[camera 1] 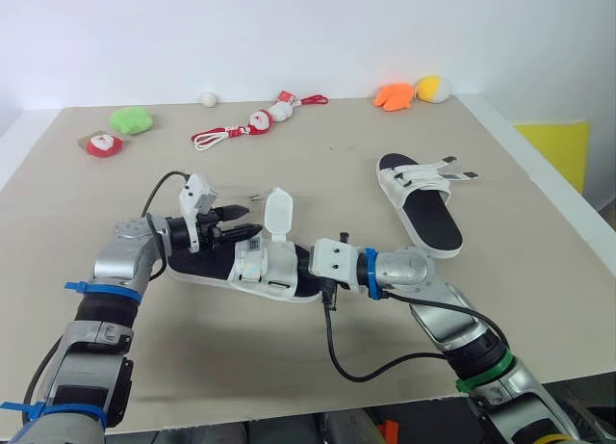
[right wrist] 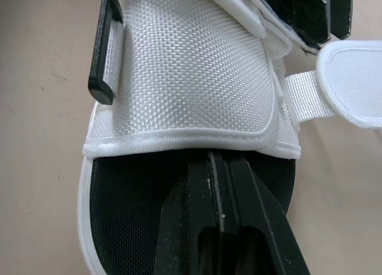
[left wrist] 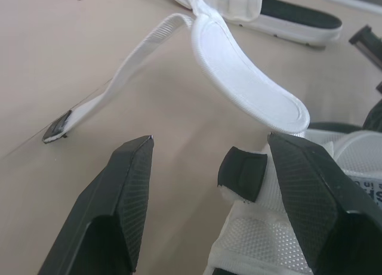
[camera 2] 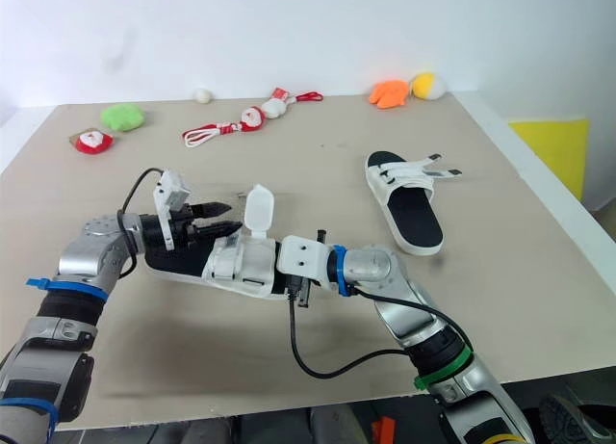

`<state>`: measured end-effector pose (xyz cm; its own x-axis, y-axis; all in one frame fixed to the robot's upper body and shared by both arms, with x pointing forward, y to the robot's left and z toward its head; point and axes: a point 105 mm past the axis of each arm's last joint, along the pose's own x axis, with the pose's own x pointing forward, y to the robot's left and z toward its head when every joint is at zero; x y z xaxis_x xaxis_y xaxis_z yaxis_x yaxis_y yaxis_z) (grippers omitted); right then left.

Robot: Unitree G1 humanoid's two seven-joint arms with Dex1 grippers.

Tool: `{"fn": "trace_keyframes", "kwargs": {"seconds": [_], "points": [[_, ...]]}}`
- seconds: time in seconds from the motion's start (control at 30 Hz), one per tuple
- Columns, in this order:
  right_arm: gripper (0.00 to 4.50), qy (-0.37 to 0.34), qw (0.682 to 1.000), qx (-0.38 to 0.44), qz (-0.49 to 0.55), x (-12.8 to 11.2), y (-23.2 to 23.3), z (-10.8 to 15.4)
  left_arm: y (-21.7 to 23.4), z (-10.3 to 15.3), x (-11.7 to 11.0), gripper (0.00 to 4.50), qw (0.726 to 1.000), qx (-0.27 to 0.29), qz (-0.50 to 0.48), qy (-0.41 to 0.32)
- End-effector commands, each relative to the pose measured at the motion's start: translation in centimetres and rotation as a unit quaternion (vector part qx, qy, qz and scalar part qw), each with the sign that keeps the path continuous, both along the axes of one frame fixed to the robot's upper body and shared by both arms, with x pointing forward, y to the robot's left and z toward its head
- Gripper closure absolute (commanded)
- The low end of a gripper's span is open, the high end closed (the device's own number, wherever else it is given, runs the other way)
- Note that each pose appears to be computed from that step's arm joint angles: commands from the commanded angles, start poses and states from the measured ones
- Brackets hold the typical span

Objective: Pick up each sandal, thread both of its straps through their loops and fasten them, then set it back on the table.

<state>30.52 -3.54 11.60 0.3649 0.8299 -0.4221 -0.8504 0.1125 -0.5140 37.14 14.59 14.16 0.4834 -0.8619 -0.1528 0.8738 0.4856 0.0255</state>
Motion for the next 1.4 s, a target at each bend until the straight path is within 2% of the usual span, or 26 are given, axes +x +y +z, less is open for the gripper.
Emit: {"fn": "trace_keyframes", "kwargs": {"seconds": [0.03,0.2,0.27,0.33,0.4,0.47,0.53,0.77,0.97,1.03,1.07,1.13,1.17,1.23,1.27,1.3,1.4], "points": [[4.5,0.038,0.999,-0.022,0.001,-0.5,0.0,-2.1,-0.3,-0.9,-0.6,1.37,0.999,0.037,-0.024,-0.004],[4.5,0.037,0.999,-0.02,0.002,-0.4,0.1,-2.0,0.2,-1.4,-0.7,1.37,0.998,0.053,-0.024,-0.005],[4.5,0.038,0.999,-0.017,0.002,-0.3,0.1,-1.8,0.6,-0.9,-0.4,1.37,0.999,0.042,-0.011,-0.007],[4.5,0.04,0.999,-0.015,0.002,-0.3,0.0,-1.8,0.8,-0.1,0.0,1.37,1.0,0.02,0.0,-0.005],[4.5,0.04,0.999,-0.015,0.002,-0.2,0.0,-1.7,1.0,1.7,0.4,1.37,0.999,-0.034,0.011,0.009],[4.5,0.04,0.999,-0.015,0.003,-0.2,0.0,-1.7,1.1,3.5,0.3,1.37,0.993,-0.1,0.005,0.061],[4.5,0.041,0.999,-0.016,0.004,-0.3,0.1,-1.7,0.8,4.4,-0.1,1.37,0.986,-0.133,-0.01,0.1],[4.5,0.041,0.999,-0.013,0.005,-0.3,0.3,-1.7,-0.7,5.2,-0.1,1.37,0.954,-0.194,-0.034,0.224],[4.5,0.04,0.999,-0.013,-0.004,-0.3,0.1,-1.8,-1.6,5.4,1.7,1.37,0.921,-0.261,0.001,0.289],[4.5,0.04,0.999,-0.011,-0.006,-0.3,0.1,-1.8,-2.2,5.1,2.3,1.37,0.944,-0.227,0.018,0.24],[4.5,0.041,0.999,-0.011,-0.007,-0.3,0.1,-1.8,-2.4,5.0,2.3,1.37,0.946,-0.221,0.019,0.238],[4.5,0.041,0.999,-0.011,-0.008,-0.3,0.0,-1.8,-2.8,5.7,2.1,1.37,0.933,-0.247,0.002,0.26],[4.5,0.04,0.999,-0.011,-0.009,-0.3,0.0,-1.8,-2.8,5.6,2.1,1.37,0.937,-0.238,0.002,0.257],[4.5,0.04,0.999,-0.012,-0.011,-0.3,-0.2,-1.8,-2.8,4.4,2.1,1.37,0.965,-0.167,0.016,0.199],[4.5,0.04,0.999,-0.012,-0.013,-0.3,-0.2,-1.8,-2.8,4.2,2.0,1.37,0.985,-0.123,0.015,0.119],[4.5,0.04,0.999,-0.012,-0.013,-0.3,-0.3,-1.8,-2.9,4.2,1.8,1.37,0.994,-0.094,0.007,0.063],[4.5,0.041,0.999,-0.011,-0.014,-0.3,-0.3,-1.9,-2.2,5.2,1.3,1.37,0.994,-0.105,0.0,-0.009]]}}
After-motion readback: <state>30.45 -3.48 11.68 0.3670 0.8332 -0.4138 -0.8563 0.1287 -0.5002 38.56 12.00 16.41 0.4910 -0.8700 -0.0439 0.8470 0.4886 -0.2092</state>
